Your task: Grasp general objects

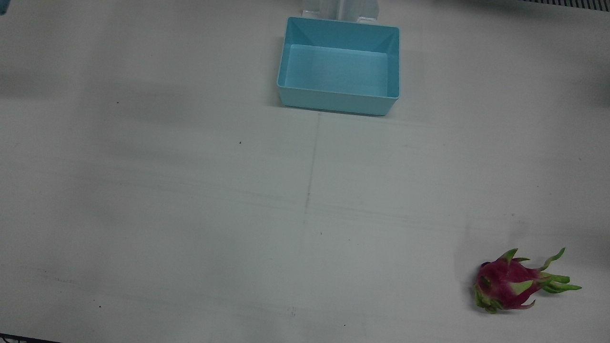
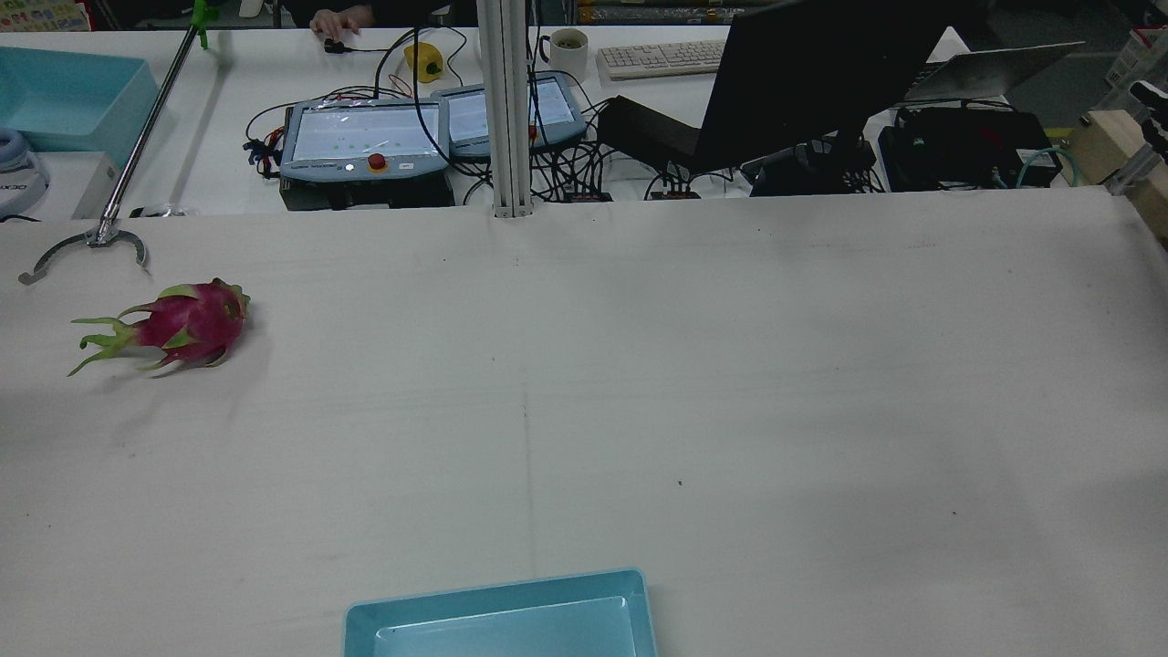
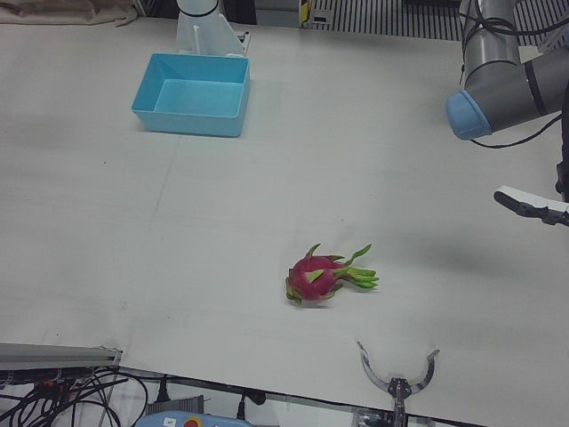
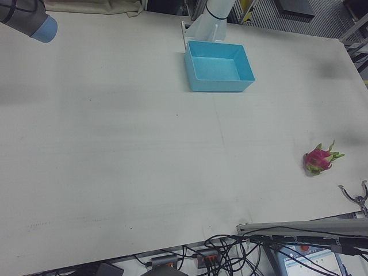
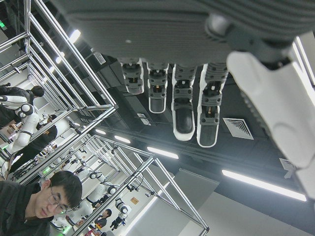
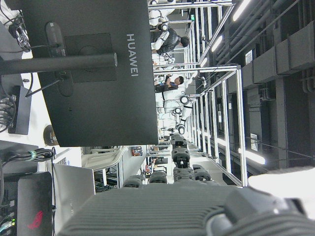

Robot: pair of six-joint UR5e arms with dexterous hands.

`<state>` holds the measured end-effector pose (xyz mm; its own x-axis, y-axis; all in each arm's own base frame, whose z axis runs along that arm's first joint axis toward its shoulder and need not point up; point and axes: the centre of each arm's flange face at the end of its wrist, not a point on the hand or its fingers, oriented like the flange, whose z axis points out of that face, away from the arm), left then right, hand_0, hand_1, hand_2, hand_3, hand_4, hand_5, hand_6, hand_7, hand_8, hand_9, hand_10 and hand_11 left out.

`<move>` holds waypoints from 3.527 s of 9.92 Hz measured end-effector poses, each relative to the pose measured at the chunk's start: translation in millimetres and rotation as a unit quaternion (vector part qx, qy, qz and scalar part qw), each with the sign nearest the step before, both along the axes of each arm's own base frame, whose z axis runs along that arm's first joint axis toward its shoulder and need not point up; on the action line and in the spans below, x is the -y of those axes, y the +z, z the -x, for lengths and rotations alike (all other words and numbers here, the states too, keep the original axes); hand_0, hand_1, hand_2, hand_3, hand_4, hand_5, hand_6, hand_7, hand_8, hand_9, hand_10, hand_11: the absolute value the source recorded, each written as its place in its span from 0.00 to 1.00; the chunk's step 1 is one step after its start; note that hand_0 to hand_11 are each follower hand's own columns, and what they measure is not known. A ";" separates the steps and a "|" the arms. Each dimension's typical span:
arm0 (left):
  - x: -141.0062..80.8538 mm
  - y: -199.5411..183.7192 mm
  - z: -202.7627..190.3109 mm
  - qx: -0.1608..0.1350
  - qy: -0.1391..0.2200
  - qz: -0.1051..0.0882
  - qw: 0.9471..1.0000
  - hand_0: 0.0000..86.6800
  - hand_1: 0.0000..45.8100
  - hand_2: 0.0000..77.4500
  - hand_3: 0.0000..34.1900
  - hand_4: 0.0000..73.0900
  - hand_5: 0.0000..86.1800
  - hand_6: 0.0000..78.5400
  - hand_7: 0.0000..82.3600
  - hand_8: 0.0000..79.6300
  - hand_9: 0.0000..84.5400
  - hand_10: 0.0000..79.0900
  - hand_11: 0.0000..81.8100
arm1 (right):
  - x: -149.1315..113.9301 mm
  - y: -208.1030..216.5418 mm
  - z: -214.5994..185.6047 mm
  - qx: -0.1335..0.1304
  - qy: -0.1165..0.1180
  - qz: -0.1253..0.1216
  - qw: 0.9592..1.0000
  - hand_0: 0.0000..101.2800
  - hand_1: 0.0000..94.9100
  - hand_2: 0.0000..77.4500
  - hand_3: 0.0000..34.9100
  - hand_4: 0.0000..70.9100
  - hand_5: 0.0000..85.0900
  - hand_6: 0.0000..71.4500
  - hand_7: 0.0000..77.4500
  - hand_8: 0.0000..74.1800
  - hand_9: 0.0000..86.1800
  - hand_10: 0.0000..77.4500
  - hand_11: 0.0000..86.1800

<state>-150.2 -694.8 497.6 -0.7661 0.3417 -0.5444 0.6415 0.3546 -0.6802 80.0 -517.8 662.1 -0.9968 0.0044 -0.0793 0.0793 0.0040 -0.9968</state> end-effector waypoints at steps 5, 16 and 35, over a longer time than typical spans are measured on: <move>-7.3 7.2 0.6 0.001 -0.001 0.007 1.000 0.55 0.00 0.01 0.00 0.45 0.25 0.41 0.66 0.18 0.27 0.11 0.16 | 0.0 -0.9 -0.5 0.000 0.000 -0.001 1.000 0.00 0.06 0.02 0.00 0.00 0.00 0.00 0.00 0.00 0.01 0.00 0.01; -219.1 61.8 9.3 0.305 -0.041 0.051 0.950 0.63 0.00 0.34 0.00 0.01 0.03 0.03 0.24 0.02 0.03 0.02 0.05 | -0.1 -0.4 -0.8 0.000 0.001 0.000 1.000 0.00 0.06 0.02 0.00 0.00 0.00 0.00 0.00 0.00 0.01 0.00 0.01; -132.5 11.6 -380.5 0.535 0.071 0.063 0.839 0.56 0.00 0.21 0.75 0.00 0.03 0.01 0.02 0.01 0.01 0.01 0.01 | 0.0 -1.0 -0.8 0.000 0.001 -0.001 1.000 0.00 0.06 0.02 0.00 0.00 0.00 0.00 0.00 0.00 0.01 0.00 0.01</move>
